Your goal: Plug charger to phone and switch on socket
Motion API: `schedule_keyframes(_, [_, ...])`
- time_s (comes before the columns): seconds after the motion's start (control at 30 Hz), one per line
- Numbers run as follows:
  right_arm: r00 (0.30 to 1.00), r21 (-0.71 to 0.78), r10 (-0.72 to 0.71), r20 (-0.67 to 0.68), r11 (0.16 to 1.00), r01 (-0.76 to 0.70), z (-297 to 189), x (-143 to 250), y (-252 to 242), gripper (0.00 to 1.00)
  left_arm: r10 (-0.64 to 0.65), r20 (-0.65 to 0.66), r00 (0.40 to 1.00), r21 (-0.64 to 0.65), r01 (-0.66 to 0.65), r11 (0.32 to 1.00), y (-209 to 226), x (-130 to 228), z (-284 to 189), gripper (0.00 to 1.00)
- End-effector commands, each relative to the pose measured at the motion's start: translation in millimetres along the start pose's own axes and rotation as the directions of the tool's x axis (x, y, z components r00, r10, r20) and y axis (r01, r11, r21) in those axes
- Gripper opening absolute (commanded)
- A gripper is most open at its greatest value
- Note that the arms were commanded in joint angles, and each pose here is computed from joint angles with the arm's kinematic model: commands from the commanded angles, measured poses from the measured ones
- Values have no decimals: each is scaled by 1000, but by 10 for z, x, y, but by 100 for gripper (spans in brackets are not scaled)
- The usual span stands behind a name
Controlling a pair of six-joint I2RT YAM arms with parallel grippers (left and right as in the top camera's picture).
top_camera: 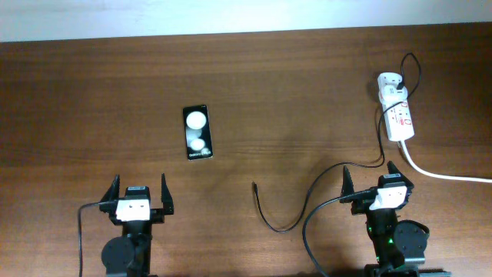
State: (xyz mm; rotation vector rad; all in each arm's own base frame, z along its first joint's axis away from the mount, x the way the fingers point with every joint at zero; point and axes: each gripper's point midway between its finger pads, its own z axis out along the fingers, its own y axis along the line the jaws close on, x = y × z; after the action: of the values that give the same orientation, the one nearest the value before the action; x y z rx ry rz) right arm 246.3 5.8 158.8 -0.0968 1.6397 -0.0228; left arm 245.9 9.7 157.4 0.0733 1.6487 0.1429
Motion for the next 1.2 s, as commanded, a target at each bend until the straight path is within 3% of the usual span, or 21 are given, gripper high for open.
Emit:
schedule_keyframes(0.0, [1000,2,0,-1,1000,0,-2,18,6,99,16,-2,1000,5,-16,1000,-5,11,-1,99])
schedule_keyframes(1.17, [1000,2,0,-2,1000,0,-2,19,6,99,-15,-24,1000,16,15,1000,-13,-22,-29,99])
